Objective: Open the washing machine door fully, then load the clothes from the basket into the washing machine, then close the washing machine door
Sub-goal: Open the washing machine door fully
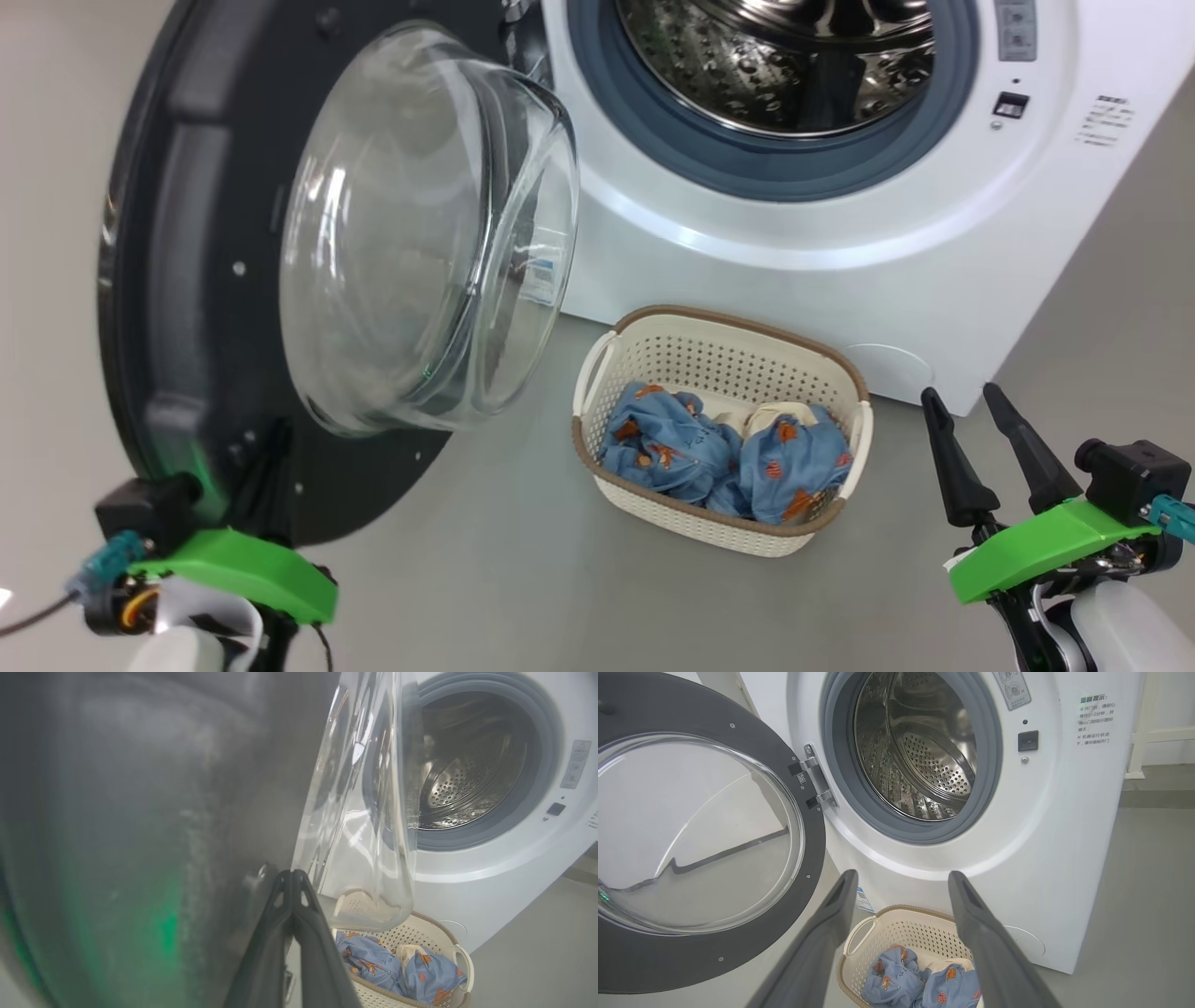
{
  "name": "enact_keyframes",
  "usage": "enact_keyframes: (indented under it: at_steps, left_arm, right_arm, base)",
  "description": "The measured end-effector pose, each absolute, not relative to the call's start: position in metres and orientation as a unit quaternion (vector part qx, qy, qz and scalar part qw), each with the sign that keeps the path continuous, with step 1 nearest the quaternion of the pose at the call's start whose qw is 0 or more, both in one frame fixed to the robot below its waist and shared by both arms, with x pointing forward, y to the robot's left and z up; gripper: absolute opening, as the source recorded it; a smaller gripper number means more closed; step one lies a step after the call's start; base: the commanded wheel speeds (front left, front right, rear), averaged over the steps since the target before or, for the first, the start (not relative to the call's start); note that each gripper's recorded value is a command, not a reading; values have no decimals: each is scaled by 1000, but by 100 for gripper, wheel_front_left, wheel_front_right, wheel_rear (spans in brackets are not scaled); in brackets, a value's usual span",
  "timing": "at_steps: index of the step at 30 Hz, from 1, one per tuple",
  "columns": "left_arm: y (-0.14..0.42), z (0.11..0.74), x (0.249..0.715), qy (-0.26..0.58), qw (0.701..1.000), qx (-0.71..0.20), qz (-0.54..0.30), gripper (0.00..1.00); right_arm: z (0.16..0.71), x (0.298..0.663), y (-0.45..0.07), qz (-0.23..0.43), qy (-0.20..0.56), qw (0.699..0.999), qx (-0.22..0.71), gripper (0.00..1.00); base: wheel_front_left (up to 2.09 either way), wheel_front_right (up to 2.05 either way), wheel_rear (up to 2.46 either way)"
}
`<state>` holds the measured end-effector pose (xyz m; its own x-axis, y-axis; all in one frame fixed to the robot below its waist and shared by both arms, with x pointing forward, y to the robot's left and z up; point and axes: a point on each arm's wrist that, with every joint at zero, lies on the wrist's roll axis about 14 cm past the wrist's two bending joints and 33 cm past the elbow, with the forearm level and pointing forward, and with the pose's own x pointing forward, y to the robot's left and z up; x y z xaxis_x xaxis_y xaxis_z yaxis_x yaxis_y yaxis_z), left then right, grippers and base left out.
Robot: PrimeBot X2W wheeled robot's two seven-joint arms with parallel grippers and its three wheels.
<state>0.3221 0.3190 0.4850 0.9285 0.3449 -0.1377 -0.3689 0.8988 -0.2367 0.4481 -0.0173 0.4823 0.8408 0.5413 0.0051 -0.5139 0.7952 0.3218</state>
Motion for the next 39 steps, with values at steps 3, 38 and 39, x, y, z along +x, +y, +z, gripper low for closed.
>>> enact_keyframes:
  at_steps: [3, 38, 39]
  left_arm:
    - [337, 483, 318, 51, 968, -131, 206, 0]
    - [447, 498, 338, 116, 949, -56, 288, 0]
    - [447, 498, 338, 116, 949, -56, 289, 0]
  right_arm:
    - [480, 450, -10, 287, 47, 944, 159, 100]
    - [463, 477, 32, 319, 62, 929, 176, 100]
    - [464, 476, 31, 319, 61, 929, 176, 100]
  base:
    - [0, 0, 0]
    - [0, 0, 0]
    - [0, 0, 0]
